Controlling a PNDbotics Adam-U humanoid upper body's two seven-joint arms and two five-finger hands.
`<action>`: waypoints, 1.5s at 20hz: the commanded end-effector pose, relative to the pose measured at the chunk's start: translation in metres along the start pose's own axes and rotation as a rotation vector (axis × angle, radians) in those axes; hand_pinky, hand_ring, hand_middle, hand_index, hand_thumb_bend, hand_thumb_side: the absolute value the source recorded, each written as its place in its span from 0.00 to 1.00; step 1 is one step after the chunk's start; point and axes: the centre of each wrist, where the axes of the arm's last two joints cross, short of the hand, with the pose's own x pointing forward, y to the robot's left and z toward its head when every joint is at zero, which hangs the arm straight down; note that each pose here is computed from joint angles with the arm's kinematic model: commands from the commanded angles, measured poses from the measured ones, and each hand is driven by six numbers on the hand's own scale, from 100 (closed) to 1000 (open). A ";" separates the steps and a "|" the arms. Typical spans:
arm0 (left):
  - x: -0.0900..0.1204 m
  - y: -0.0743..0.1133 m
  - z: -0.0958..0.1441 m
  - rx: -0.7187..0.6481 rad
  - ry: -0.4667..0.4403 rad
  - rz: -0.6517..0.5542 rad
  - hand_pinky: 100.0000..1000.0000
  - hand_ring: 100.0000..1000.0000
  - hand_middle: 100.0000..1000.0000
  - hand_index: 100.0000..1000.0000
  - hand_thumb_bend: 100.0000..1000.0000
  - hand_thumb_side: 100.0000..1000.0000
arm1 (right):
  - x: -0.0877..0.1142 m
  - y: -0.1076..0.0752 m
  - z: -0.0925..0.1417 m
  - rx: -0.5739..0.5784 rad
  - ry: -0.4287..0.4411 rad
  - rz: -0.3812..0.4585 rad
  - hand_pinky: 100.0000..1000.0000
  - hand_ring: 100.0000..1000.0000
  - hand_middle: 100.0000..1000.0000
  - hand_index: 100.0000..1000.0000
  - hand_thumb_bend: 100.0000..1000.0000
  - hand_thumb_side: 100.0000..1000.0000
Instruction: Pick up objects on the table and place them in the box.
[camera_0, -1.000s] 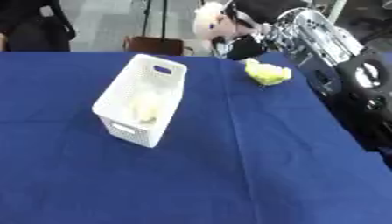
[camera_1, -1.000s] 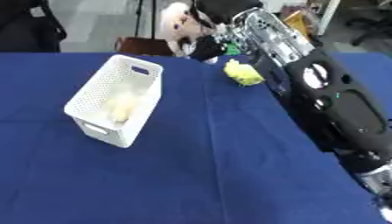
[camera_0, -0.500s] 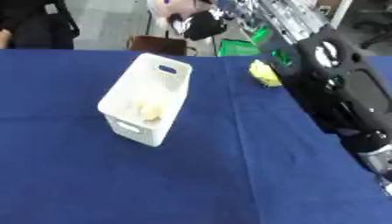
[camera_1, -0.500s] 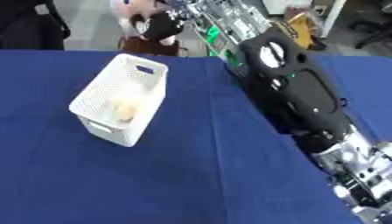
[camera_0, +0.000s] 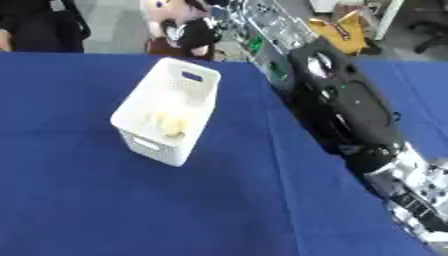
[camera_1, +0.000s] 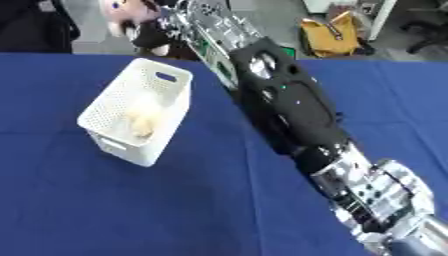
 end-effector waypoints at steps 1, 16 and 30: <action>0.004 -0.001 -0.007 0.006 -0.027 0.017 0.70 0.67 0.68 0.66 0.00 0.49 | 0.000 -0.006 -0.007 -0.050 0.006 0.007 0.88 0.76 0.27 0.40 0.00 0.58; 0.005 -0.003 -0.009 0.010 -0.033 0.030 0.70 0.67 0.69 0.66 0.00 0.49 | 0.012 0.026 -0.015 0.009 -0.073 0.052 0.89 0.83 0.42 0.58 0.02 0.79; 0.005 -0.003 -0.008 0.010 -0.027 0.026 0.70 0.67 0.69 0.66 0.00 0.49 | 0.011 0.035 -0.014 0.137 -0.139 0.044 0.92 0.94 0.70 0.81 0.29 0.98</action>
